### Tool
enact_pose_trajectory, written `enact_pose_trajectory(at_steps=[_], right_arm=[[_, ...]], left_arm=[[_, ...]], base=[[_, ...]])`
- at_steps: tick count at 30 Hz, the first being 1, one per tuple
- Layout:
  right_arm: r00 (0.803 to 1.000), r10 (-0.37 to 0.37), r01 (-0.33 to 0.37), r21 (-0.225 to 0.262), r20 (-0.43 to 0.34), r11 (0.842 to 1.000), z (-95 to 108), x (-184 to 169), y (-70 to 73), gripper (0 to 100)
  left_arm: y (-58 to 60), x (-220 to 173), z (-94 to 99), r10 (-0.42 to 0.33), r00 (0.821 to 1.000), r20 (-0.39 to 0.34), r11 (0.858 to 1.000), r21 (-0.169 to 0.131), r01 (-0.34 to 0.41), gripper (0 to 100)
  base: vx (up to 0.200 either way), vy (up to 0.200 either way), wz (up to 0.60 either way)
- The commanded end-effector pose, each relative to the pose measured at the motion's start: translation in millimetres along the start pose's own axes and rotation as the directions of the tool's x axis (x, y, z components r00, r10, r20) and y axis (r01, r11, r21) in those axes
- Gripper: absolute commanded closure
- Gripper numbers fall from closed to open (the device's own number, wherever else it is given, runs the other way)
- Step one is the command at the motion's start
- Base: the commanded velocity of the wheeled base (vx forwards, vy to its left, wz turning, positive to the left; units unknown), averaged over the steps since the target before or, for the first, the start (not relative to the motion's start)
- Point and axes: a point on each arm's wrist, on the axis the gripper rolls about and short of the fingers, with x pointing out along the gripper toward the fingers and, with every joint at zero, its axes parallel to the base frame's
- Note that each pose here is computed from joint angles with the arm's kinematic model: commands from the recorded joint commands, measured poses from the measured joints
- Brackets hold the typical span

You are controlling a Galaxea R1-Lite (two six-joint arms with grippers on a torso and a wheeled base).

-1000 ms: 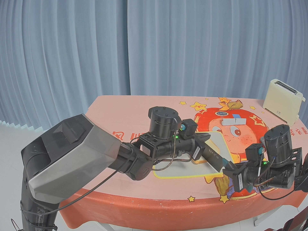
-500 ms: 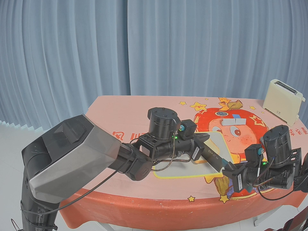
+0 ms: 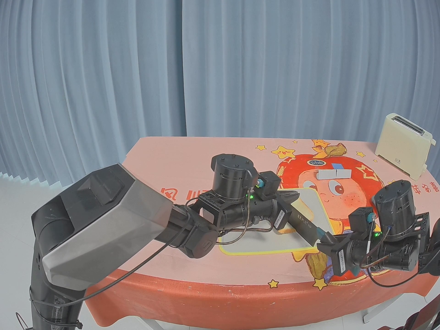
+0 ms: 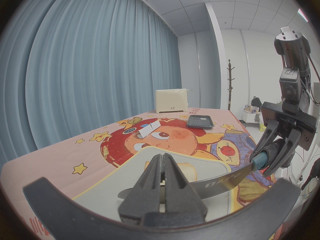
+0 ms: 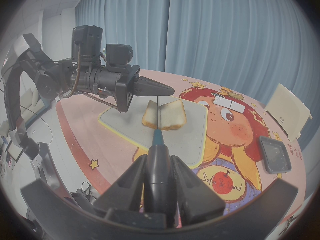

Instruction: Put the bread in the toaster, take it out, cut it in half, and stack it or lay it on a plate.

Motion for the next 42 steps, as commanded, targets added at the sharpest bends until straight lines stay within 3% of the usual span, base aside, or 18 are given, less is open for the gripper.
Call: enact_pose_trajectory(at_steps=[1,14,17,21,34,42], right_arm=[[1.0,-0.001,0.0,-0.001,-0.009,1.0,-1.7,0.7,0.0,100],[1.0,-0.005,0.005,-0.002,-0.012,1.0,-1.7,1.7,0.2,100],[0.999,-0.036,0.036,0.004,0.017,0.999,2.7,0.7,-0.3,100],[0.999,-0.041,0.041,-0.002,0.001,0.999,-0.8,-0.2,-0.6,100],[0.999,-0.041,0.041,0.001,0.004,0.999,-0.1,0.6,-0.7,100],[0.999,-0.041,0.041,0.003,0.015,0.999,1.1,-0.9,-0.9,100]], left_arm=[[0.0,2.7,-5.7,-0.002,1.0,-0.013,1.0,-0.004,0.002,100],[0.5,3.4,-4.3,0.002,1.0,-0.007,1.0,-0.002,-0.002,100],[0.8,4.2,-9.5,0.001,1.0,-0.02,1.0,-0.007,-0.002,100],[2.6,6.5,-14.0,0.004,1.0,-0.026,1.0,-0.01,-0.004,100],[2.9,8.5,5.9,0.005,0.999,0.033,1.0,0.011,-0.006,100],[11.3,9.5,29.7,0.024,0.994,0.104,0.999,0.024,-0.026,100]], base=[[0.0,0.0,0.0],[0.0,0.0,0.0],[0.0,0.0,0.0],[0.0,0.0,0.0],[0.0,0.0,0.0],[0.0,0.0,0.0]])
